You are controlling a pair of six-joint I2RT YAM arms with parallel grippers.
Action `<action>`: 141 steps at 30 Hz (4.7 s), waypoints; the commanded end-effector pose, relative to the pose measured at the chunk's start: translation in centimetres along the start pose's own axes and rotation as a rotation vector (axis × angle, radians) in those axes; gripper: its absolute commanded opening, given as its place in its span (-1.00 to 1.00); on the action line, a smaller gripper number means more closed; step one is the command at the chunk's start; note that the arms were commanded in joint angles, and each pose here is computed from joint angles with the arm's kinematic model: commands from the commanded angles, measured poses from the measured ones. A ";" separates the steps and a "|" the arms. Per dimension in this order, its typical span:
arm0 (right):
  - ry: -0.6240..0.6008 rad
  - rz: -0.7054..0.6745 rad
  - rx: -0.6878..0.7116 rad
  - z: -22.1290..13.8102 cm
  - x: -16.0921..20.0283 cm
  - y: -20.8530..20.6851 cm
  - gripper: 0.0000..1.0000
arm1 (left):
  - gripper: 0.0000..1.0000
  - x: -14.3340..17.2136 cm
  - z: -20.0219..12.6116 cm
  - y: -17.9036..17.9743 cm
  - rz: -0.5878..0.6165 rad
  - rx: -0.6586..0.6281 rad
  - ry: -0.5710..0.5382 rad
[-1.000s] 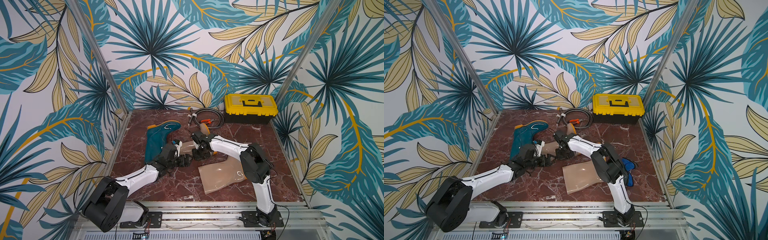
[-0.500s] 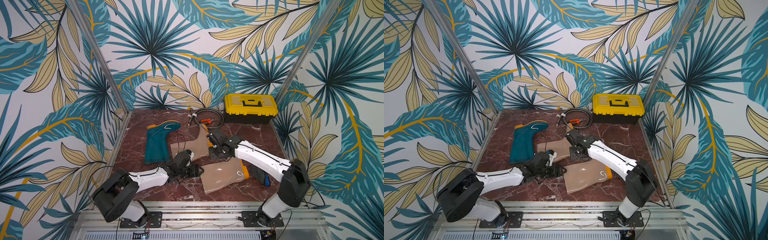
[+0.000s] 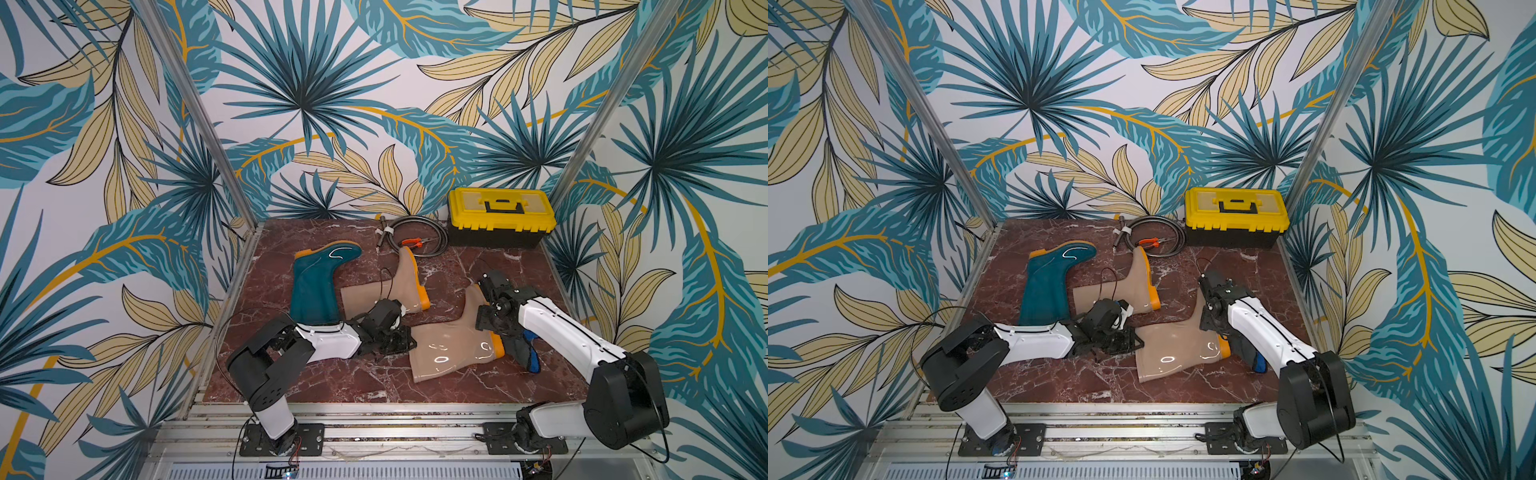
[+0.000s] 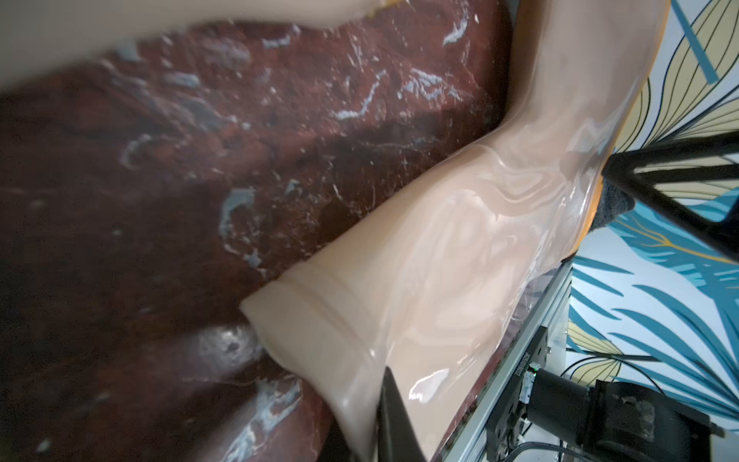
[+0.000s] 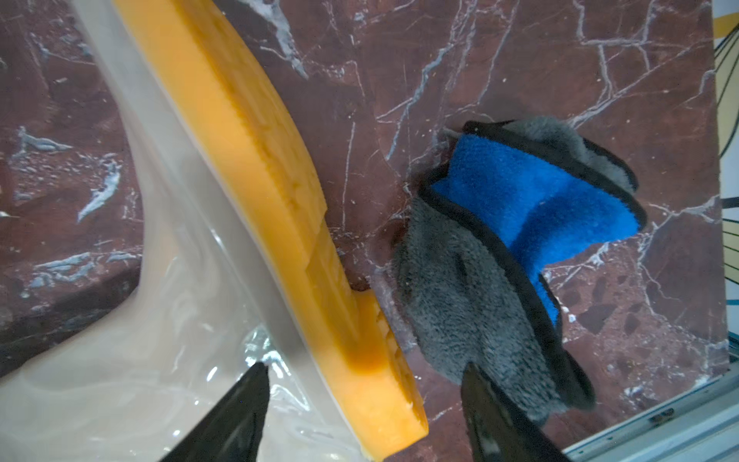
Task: Wipe the rubber boots with a cloth
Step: Adjust the rubber boot at the center of the board, then pick up the cleaning item at the center of the board, then move the rubber boot to the center of the board.
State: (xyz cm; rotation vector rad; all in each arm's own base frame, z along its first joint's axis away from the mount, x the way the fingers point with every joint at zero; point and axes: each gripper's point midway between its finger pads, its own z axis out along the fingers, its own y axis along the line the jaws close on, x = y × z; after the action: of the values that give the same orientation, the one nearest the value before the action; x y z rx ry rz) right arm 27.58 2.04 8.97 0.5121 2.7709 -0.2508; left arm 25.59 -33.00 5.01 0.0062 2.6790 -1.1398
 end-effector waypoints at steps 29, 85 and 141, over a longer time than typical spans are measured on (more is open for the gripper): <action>0.118 0.094 -0.386 2.1 -2.1 8.3 0.35 | -1.00 -4.2 -2.5 4.8 -0.170 -0.011 -0.076; -0.024 0.163 -0.232 -6.7 0.4 -2.2 -1.00 | -1.00 -0.4 -7.2 6.6 -0.087 -0.292 -0.073; 0.078 -0.353 -0.360 -0.6 10.3 20.4 -0.11 | -0.06 -2.0 -7.2 6.4 -0.126 0.023 -0.256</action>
State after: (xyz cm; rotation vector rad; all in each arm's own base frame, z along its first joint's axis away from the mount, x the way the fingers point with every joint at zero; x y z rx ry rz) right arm 27.14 25.50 5.07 -0.0965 2.8436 0.2424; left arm 25.33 -22.47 5.06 -0.3137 2.5154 -1.0957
